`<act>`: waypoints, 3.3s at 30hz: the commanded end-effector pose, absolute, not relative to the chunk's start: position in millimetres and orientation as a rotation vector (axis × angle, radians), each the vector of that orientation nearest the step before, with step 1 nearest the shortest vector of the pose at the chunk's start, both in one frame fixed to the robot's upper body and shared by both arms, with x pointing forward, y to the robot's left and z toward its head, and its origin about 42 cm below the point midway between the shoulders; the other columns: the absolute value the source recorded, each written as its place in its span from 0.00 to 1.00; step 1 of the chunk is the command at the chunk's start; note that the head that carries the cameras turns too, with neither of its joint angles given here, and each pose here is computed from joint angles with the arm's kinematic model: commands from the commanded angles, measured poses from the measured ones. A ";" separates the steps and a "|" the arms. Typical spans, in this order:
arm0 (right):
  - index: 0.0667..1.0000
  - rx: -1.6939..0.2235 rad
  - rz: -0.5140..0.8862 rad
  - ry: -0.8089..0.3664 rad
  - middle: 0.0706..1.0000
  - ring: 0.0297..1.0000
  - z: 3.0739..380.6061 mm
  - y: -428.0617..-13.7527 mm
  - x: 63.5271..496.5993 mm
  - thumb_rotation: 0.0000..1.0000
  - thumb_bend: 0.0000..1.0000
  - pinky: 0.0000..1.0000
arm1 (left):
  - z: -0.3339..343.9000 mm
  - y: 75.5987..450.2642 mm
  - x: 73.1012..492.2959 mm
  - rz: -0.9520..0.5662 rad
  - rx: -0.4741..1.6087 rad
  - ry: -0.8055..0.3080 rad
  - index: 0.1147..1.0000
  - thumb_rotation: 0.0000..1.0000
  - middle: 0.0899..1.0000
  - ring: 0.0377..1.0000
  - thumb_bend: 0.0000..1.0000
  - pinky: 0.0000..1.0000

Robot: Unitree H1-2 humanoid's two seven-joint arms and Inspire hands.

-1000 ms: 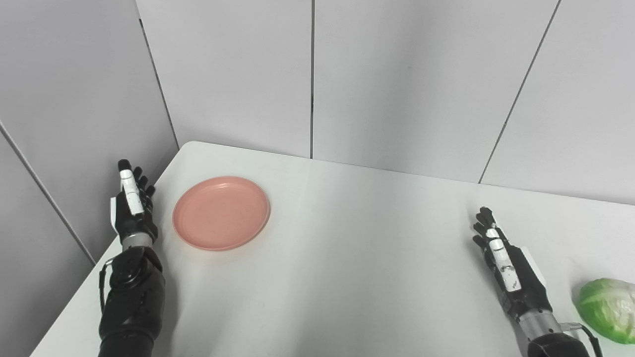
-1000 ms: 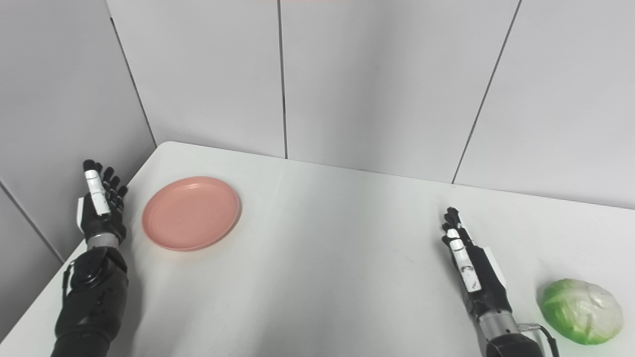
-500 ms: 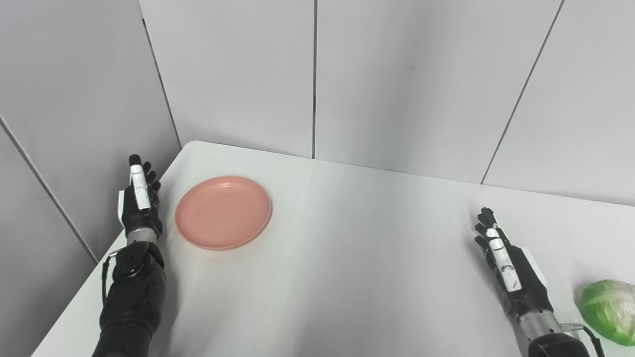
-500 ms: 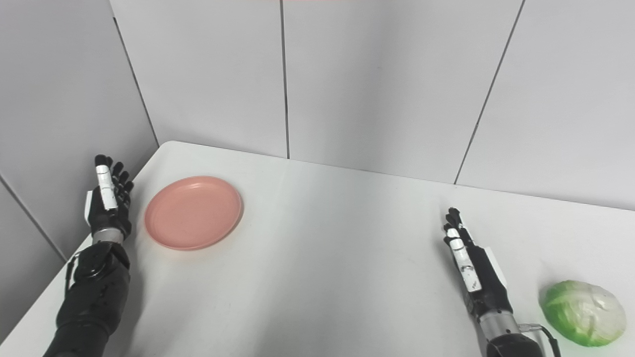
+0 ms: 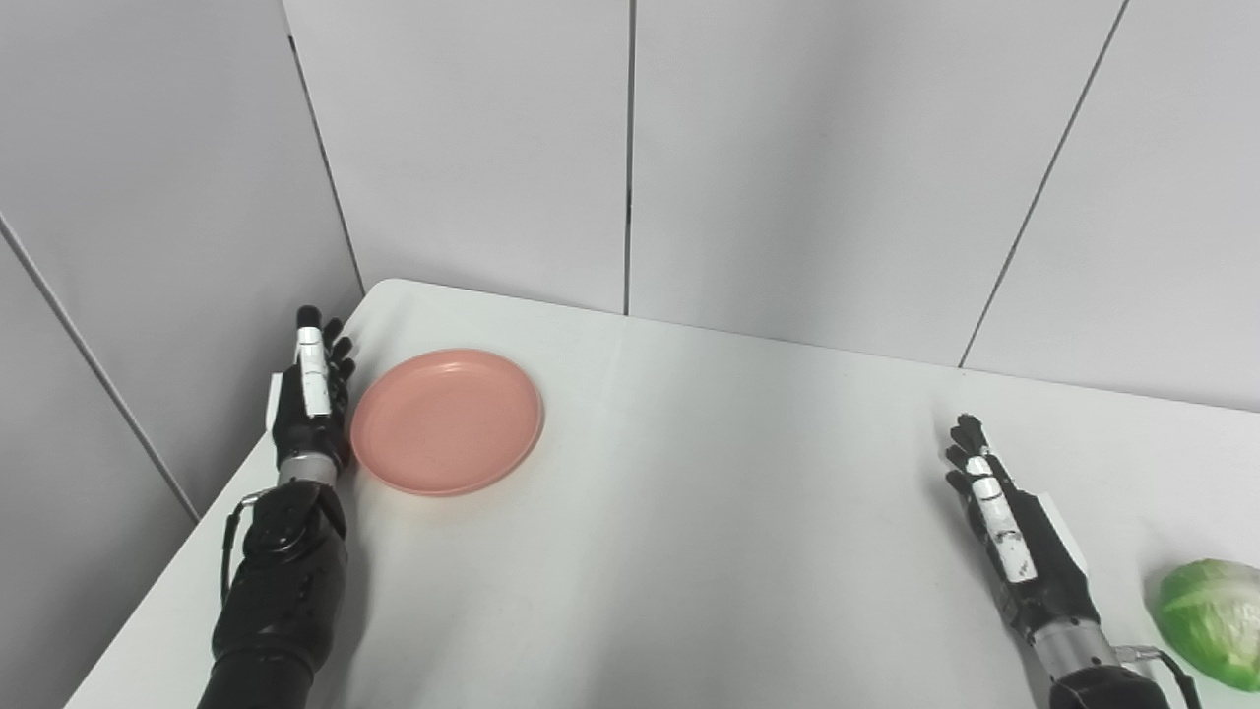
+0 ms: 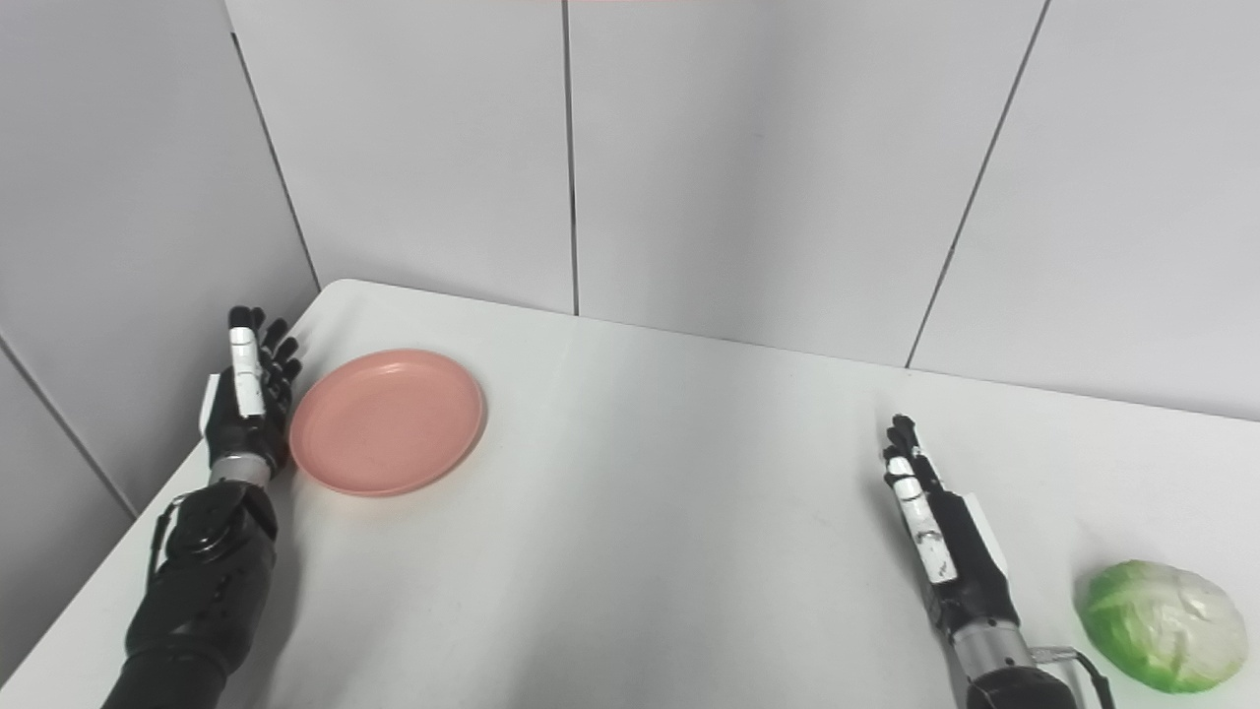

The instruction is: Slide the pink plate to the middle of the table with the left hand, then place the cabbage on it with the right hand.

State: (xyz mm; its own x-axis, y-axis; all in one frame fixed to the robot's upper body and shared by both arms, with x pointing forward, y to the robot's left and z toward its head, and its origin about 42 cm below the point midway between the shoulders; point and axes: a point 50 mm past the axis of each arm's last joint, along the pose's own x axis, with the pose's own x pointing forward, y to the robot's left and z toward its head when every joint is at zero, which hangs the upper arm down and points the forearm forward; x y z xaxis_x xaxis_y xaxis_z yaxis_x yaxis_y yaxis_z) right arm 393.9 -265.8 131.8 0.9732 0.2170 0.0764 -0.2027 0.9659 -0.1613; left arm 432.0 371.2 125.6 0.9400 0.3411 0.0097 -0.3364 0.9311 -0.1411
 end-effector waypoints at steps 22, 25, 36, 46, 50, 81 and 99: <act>1.00 -0.160 0.208 -0.078 1.00 0.99 129.9 -264.9 395.3 1.00 0.50 0.99 | 134.9 278.8 432.9 0.066 -0.101 0.057 0.98 1.00 0.96 0.95 0.89 0.95; 1.00 -0.162 0.211 -0.079 1.00 0.99 130.0 -264.4 394.9 1.00 0.50 1.00 | 135.2 270.1 431.8 0.039 -0.097 0.058 0.97 1.00 0.96 0.95 0.89 0.94; 1.00 -0.178 0.211 -0.069 0.99 0.98 130.4 -261.4 394.7 1.00 0.53 0.98 | 136.9 238.4 424.4 -0.082 -0.070 0.065 0.98 1.00 0.96 0.96 0.88 0.95; 1.00 -0.188 0.214 -0.073 0.99 0.97 128.9 -257.9 393.9 1.00 0.54 0.97 | 141.3 208.1 412.8 -0.189 -0.030 0.069 1.00 1.00 0.98 0.98 0.88 1.00; 1.00 -0.173 0.215 -0.068 0.99 0.98 129.2 -254.9 393.2 1.00 0.54 0.97 | 144.8 197.0 406.5 -0.217 -0.034 0.065 1.00 1.00 0.98 0.98 0.87 1.00; 0.98 -0.208 0.207 -0.070 0.97 0.94 129.9 -233.8 394.3 1.00 0.49 0.91 | 113.7 140.1 362.6 -0.447 -0.137 0.085 1.00 1.00 0.99 0.98 0.85 0.97; 0.96 -0.202 0.193 -0.078 0.95 0.94 127.6 -233.7 396.3 1.00 0.55 0.91 | 109.1 142.5 358.0 -0.452 -0.138 0.115 1.00 1.00 0.99 0.99 0.81 0.99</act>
State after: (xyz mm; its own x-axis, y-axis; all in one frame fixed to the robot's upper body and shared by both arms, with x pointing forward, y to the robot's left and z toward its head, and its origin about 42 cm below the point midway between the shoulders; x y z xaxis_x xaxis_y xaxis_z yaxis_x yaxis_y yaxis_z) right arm 395.3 -242.2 130.8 0.9814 0.1723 0.0847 -0.1508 0.9648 -0.2153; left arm 364.7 150.6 121.7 0.9209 -0.3891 -0.0228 0.3825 0.9135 -0.1383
